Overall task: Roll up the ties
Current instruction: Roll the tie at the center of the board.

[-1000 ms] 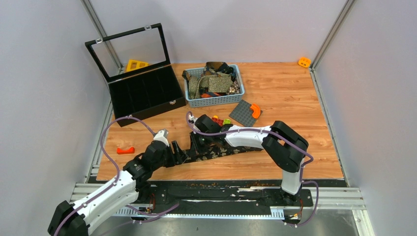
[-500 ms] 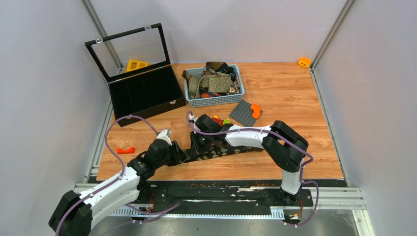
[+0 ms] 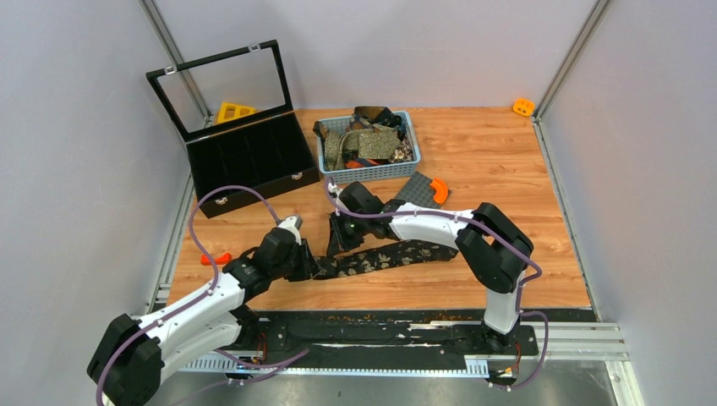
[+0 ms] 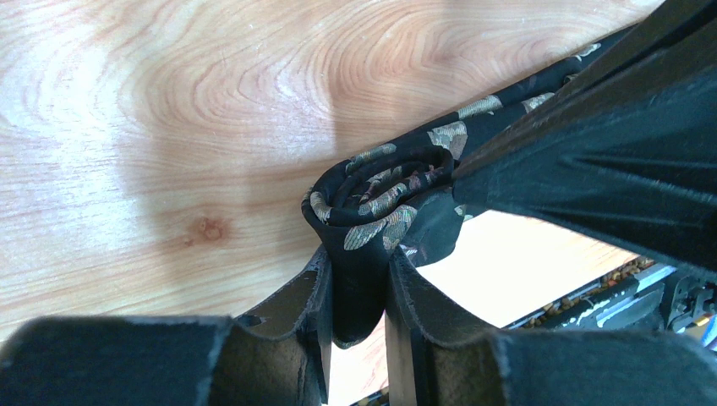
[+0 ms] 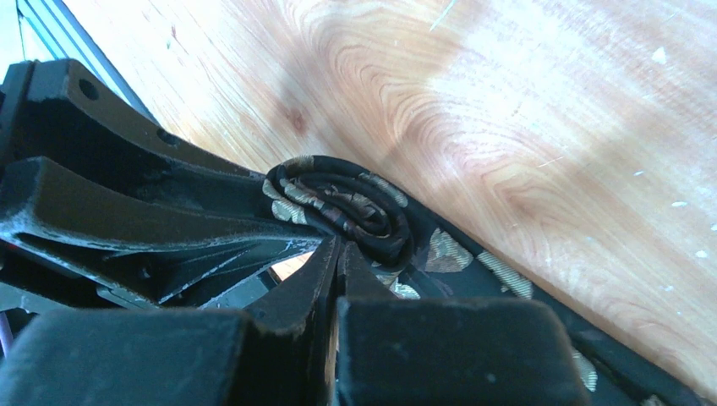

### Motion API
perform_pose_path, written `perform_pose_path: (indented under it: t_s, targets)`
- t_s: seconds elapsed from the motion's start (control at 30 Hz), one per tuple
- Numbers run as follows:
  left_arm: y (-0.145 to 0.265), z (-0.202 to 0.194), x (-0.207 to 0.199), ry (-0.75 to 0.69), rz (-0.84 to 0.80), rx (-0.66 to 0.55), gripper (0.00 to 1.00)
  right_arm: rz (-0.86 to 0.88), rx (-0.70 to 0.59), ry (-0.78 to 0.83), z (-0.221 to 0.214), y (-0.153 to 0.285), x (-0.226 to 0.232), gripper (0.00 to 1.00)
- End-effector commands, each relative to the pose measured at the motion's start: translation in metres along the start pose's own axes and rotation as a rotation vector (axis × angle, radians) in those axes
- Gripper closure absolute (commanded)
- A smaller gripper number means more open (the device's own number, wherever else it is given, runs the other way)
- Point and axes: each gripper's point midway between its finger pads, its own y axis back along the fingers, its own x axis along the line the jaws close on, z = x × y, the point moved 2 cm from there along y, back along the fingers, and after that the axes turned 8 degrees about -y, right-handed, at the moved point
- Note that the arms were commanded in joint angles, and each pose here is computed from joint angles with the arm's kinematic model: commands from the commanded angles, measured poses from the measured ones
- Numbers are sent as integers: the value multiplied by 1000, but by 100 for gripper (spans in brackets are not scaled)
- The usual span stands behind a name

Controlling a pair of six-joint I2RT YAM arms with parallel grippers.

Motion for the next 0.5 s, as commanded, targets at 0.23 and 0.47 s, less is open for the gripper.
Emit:
perform_pose_path:
  t_s: [0.23, 0.47]
  targets:
    - [20, 14, 9, -63, 151, 79, 79, 37, 3, -3, -6, -6, -2, 100]
    - [25, 22, 24, -109, 308, 131, 81, -32, -81, 20, 14, 20, -7, 100]
